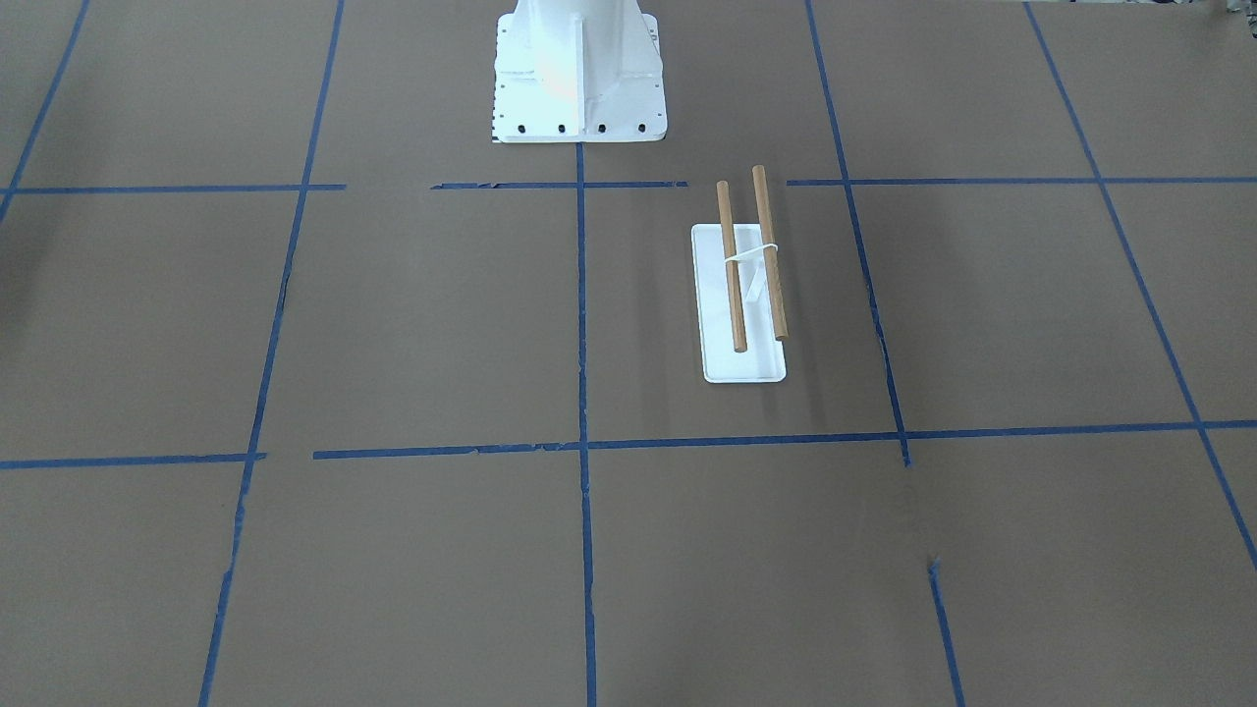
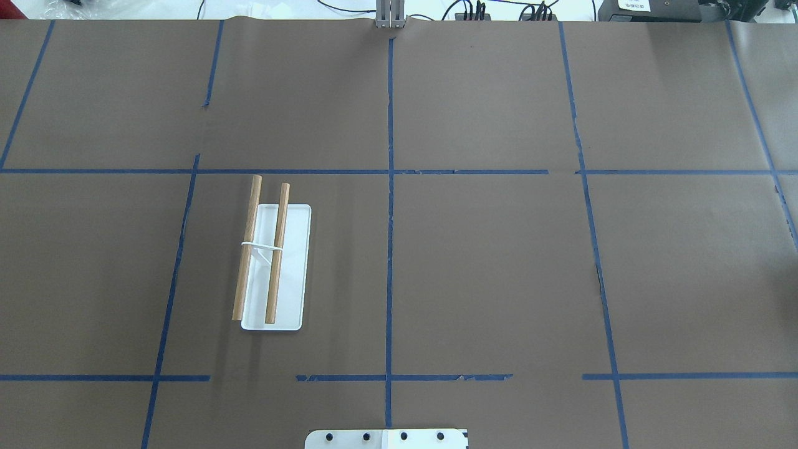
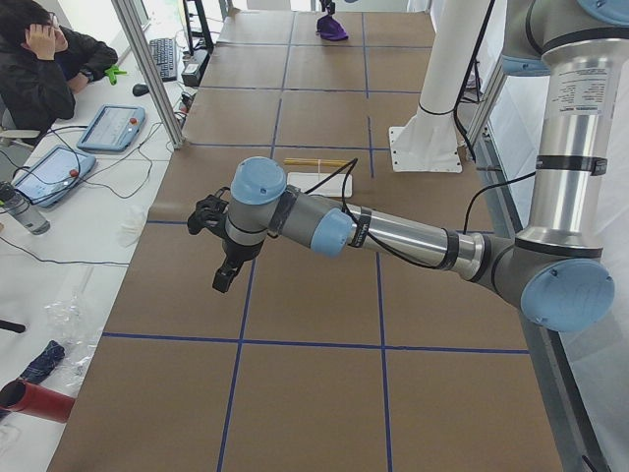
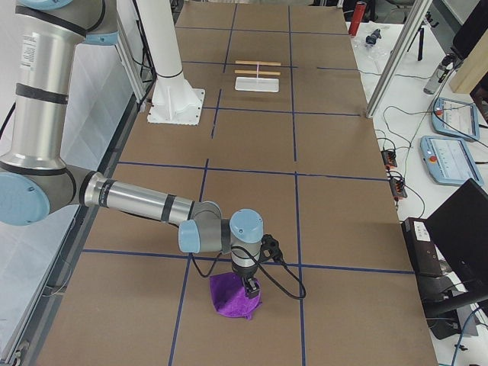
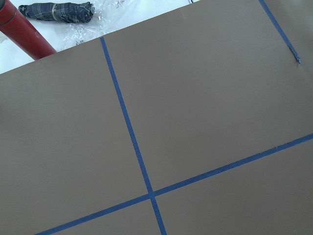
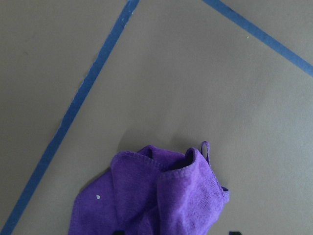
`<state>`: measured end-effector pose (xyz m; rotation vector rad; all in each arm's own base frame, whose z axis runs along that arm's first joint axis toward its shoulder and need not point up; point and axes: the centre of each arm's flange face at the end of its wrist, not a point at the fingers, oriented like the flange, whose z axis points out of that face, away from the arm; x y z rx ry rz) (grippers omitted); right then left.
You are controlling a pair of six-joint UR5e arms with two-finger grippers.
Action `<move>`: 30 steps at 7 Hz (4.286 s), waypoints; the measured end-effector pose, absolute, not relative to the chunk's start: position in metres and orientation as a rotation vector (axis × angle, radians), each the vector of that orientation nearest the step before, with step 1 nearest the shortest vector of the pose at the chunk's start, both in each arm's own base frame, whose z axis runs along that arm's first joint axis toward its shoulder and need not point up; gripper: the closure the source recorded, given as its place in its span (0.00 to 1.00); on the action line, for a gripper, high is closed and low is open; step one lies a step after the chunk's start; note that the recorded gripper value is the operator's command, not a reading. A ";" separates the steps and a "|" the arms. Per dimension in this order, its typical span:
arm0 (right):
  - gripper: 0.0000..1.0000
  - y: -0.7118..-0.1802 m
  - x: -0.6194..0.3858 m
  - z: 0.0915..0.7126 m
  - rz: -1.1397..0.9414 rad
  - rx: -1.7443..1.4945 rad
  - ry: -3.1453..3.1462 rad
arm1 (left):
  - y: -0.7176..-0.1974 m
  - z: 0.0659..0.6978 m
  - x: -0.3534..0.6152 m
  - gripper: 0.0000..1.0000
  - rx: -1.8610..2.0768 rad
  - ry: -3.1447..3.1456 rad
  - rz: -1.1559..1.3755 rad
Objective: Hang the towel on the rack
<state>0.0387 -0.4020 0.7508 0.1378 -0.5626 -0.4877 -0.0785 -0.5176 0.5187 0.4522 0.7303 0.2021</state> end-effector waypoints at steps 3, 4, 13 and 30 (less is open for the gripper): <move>1.00 -0.404 0.038 0.750 -0.531 0.149 -0.544 | -0.517 0.517 -0.079 0.00 0.456 0.730 0.202; 1.00 -0.410 0.036 0.741 -0.538 0.168 -0.547 | -0.517 0.517 -0.079 0.00 0.457 0.729 0.203; 1.00 -0.565 -0.160 0.303 -0.548 0.402 -0.846 | -0.587 0.358 0.080 0.00 0.376 0.924 0.051; 1.00 -0.425 -0.391 0.114 -0.704 0.889 -1.111 | -0.506 0.128 0.436 0.09 -0.395 1.308 -0.664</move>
